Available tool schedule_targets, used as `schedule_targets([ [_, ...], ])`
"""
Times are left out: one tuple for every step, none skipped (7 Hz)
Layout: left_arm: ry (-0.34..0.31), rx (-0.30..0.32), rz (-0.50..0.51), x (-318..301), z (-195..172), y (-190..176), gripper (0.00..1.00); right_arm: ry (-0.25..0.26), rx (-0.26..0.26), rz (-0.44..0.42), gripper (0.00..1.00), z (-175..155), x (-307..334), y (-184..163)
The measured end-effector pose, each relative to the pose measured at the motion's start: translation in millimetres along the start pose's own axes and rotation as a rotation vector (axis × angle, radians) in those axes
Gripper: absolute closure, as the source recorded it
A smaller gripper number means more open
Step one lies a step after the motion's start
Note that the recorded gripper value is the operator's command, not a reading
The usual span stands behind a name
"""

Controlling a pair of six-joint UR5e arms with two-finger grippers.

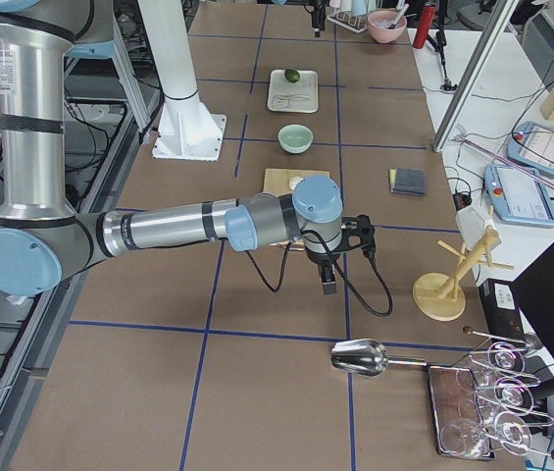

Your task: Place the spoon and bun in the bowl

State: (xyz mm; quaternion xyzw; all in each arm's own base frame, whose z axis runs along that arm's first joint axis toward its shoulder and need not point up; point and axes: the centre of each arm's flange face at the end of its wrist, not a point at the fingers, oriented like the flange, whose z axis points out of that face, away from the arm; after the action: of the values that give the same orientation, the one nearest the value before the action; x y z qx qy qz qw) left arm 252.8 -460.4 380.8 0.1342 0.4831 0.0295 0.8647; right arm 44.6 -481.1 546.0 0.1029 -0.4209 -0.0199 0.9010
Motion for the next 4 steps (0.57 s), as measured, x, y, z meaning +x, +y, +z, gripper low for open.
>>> schedule_targets([
  [-0.010, 0.009, -0.051, 35, 32, 15, 0.04, -0.002, -0.005, 0.028, 0.00, 3, -6, -2],
  [-0.028, 0.017, -0.101, 63, 62, 32, 0.06, -0.005, -0.010, 0.045, 0.00, 6, -16, -5],
  [-0.046, 0.022, -0.143, 79, 85, 46, 0.08, -0.008, -0.011, 0.053, 0.00, 8, -23, -7],
  [-0.068, 0.025, -0.167, 90, 103, 58, 0.10, -0.011, -0.009, 0.058, 0.00, 7, -29, -10],
])
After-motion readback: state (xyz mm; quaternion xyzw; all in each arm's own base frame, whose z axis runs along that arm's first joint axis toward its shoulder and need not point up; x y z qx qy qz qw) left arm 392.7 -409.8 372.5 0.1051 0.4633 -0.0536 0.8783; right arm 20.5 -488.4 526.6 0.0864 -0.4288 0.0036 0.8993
